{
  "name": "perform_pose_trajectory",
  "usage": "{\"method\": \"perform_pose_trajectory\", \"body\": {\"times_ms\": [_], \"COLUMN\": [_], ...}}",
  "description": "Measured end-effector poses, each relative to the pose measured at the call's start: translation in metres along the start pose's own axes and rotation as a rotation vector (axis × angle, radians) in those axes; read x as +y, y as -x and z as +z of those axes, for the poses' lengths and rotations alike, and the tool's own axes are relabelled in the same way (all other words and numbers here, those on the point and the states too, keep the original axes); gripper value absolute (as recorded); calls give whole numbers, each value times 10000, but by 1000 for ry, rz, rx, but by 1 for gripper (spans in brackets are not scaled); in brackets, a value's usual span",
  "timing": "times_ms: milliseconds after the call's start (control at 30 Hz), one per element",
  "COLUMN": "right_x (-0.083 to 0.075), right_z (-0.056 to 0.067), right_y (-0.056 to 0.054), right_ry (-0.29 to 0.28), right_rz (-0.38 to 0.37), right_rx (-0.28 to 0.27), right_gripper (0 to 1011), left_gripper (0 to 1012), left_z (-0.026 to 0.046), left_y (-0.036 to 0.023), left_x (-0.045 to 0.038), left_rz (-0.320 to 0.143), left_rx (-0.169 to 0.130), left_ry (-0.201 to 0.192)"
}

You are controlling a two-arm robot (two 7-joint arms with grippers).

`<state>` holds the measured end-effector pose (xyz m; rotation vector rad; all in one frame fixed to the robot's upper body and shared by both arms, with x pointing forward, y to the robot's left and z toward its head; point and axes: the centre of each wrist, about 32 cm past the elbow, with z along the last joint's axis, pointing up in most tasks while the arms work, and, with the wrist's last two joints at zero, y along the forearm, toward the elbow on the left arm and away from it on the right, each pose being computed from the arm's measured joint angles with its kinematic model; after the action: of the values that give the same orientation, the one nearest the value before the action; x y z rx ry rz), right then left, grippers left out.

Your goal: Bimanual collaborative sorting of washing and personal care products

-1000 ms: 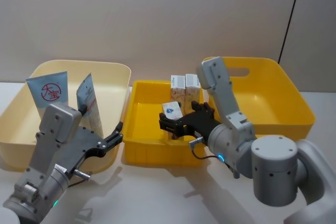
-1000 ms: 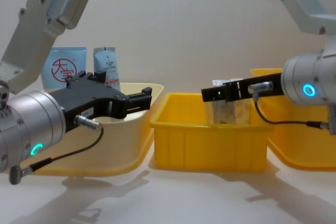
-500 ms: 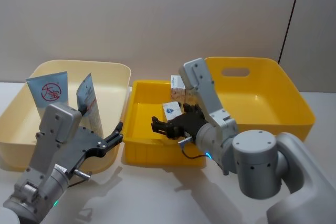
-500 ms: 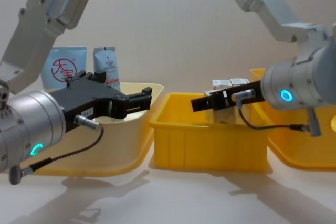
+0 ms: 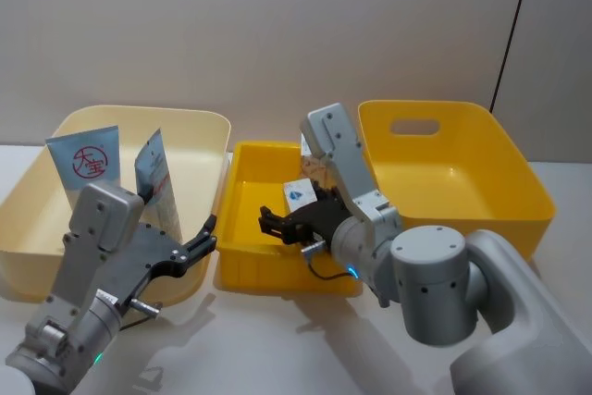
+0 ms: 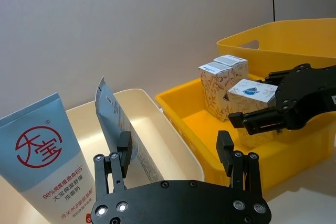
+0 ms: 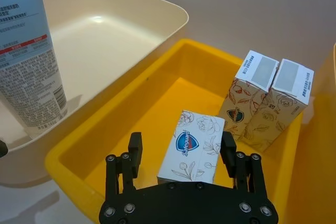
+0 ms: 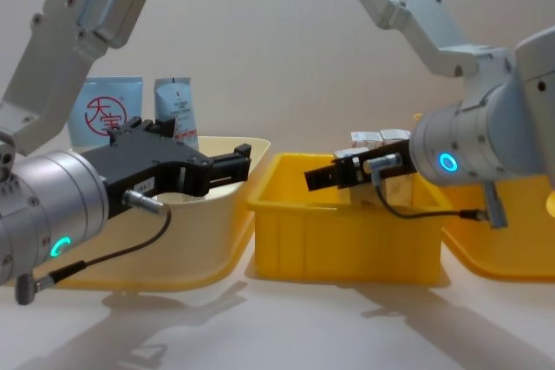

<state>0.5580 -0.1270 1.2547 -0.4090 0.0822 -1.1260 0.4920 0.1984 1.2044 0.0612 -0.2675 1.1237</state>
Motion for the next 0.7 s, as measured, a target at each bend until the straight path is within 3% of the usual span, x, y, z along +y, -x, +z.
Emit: {"method": "perform_pose_trajectory", "body": {"times_ms": [400,567,700], "right_x": [32,37,41], "right_z": [10,14,16], "right_y": [28,34,39], "right_ry": [6,7,8], "right_rz": [-1,-1,-1], "right_rx": [3,3,3], "right_gripper": [617,436,398], "left_gripper": [1003,1003,1003], "left_z": [0,0,0], "left_y": [0,0,0], "left_x": [0,0,0], "left_rz": [0,0,0], "left_rx": [0,0,0], "left_ry": [0,0,0]}}
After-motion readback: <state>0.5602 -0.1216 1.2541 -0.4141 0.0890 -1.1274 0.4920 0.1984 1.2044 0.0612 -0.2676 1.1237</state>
